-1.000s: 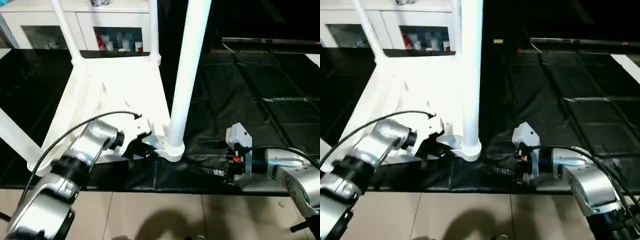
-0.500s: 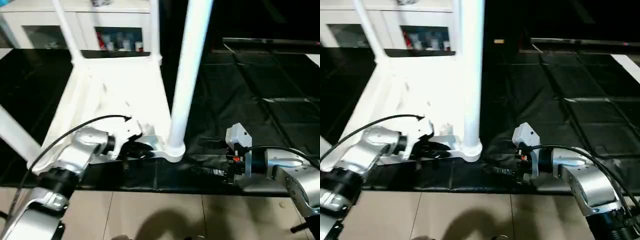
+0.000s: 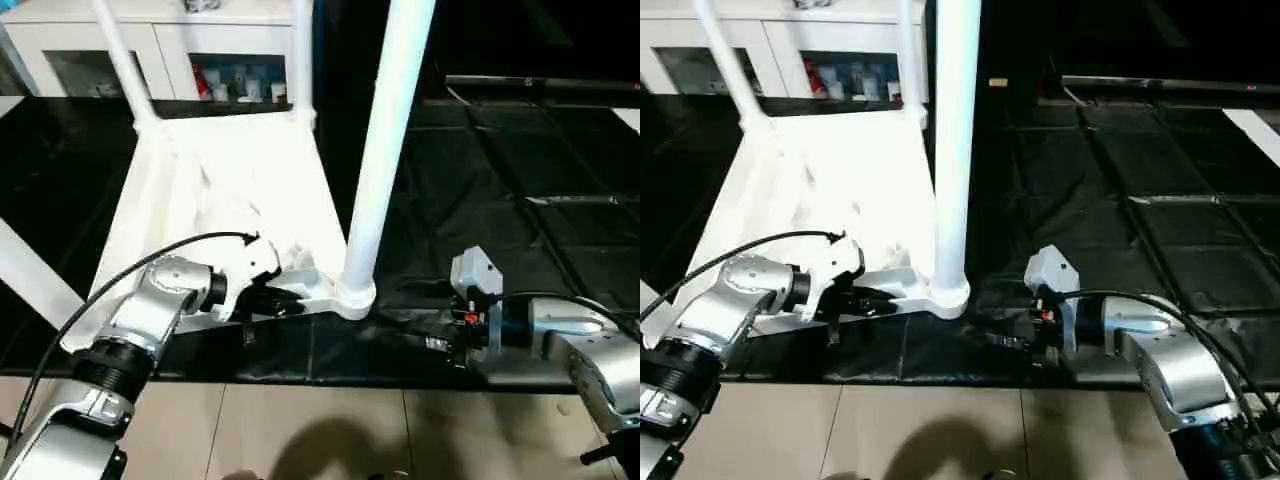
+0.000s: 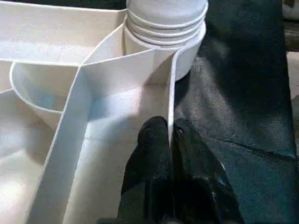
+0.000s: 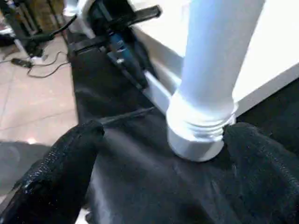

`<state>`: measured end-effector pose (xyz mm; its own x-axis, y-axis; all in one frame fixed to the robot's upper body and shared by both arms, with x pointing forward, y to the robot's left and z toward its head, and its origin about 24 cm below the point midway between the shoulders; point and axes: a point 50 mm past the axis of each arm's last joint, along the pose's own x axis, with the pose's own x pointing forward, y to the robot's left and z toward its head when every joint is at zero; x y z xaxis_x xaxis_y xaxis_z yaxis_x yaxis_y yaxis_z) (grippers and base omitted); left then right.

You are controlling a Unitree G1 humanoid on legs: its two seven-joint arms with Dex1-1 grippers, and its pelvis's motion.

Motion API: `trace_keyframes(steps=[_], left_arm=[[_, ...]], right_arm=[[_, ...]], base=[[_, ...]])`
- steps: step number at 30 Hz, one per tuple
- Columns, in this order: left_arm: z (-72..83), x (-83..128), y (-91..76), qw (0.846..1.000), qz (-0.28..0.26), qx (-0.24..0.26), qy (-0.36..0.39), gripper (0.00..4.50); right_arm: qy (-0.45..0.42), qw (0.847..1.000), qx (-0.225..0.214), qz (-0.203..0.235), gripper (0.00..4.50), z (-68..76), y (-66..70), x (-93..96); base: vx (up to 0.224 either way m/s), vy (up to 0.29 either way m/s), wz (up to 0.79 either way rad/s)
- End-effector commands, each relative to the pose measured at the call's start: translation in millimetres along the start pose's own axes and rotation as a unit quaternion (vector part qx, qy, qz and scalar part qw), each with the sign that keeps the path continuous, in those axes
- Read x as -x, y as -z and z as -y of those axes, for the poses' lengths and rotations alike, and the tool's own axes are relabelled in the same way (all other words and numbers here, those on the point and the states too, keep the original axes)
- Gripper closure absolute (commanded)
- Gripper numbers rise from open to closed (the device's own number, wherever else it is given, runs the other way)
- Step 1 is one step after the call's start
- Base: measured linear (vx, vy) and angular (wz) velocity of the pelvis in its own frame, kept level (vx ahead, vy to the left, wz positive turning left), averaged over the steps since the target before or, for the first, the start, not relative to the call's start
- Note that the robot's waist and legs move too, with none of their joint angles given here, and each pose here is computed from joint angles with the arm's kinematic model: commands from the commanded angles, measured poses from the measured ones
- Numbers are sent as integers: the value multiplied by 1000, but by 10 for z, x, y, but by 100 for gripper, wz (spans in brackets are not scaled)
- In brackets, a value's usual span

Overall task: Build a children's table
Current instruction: Rotate leg to tighten

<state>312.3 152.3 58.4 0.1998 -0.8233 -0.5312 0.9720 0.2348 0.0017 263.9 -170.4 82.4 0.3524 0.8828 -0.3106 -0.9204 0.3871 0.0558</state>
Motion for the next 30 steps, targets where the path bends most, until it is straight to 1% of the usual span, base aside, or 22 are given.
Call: trace_keyframes(steps=[1, 2, 6, 10, 11, 13, 14, 16, 18, 19, 20, 21, 23, 24, 26, 30], left_arm=[[72, -57, 57, 999, -11, 3, 36, 443], [125, -95, 54, 998, -14, -8, 64, 443], [229, -168, 28, 992, -23, -36, 120, 443], [276, -211, 11, 986, -34, -60, 151, 443], [292, -231, -2, 983, -38, -72, 164, 450], [302, -242, -15, 981, -40, -80, 172, 450], [313, -260, -47, 977, -42, -94, 186, 450], [321, -272, -77, 973, -46, -107, 201, 450], [327, -276, -88, 970, -50, -112, 209, 450], [328, -277, -89, 970, -51, -114, 211, 450], [332, -279, -95, 967, -54, -118, 217, 450], [333, -281, -98, 966, -57, -121, 221, 450], [332, -285, -103, 964, -59, -125, 225, 450], [331, -286, -106, 964, -60, -126, 225, 450], [321, -285, -110, 963, -61, -128, 227, 450], [310, -282, -109, 964, -61, -125, 228, 450]], right_arm=[[11, 1000, 17, 9, 0, 60, -60, 3], [11, 1000, 19, 18, 0, 90, -73, -20], [-10, 999, 20, 32, 0, 126, -88, -67], [-44, 998, 12, 36, 0, 128, -85, -96], [-66, 997, 11, 35, 38, 120, -78, -111], [-84, 996, 9, 30, 38, 107, -65, -122], [-122, 992, 8, 16, 38, 82, -30, -138], [-154, 988, 5, 3, 45, 73, 1, -142], [-164, 987, 5, -3, 80, 83, 8, -140], [-166, 986, 5, -4, 83, 87, 9, -140], [-172, 985, 5, -7, 96, 107, 7, -147], [-178, 984, 6, -10, 96, 121, 3, -154], [-184, 983, 6, -12, 131, 142, -9, -167], [-187, 982, 6, -12, 131, 147, -14, -171], [-202, 979, 3, -13, 154, 161, -21, -178], [-217, 976, -1, -17, 182, 160, -9, -173]], base=[[0, 0, 0], [0, 0, 0], [0, 0, 0], [0, 0, 0], [0, 0, 0], [0, 0, 0], [0, 0, 0], [0, 0, 0], [0, 0, 0], [0, 0, 0], [0, 0, 0], [0, 0, 0], [0, 0, 0], [0, 0, 0], [0, 0, 0], [0, 0, 0]])
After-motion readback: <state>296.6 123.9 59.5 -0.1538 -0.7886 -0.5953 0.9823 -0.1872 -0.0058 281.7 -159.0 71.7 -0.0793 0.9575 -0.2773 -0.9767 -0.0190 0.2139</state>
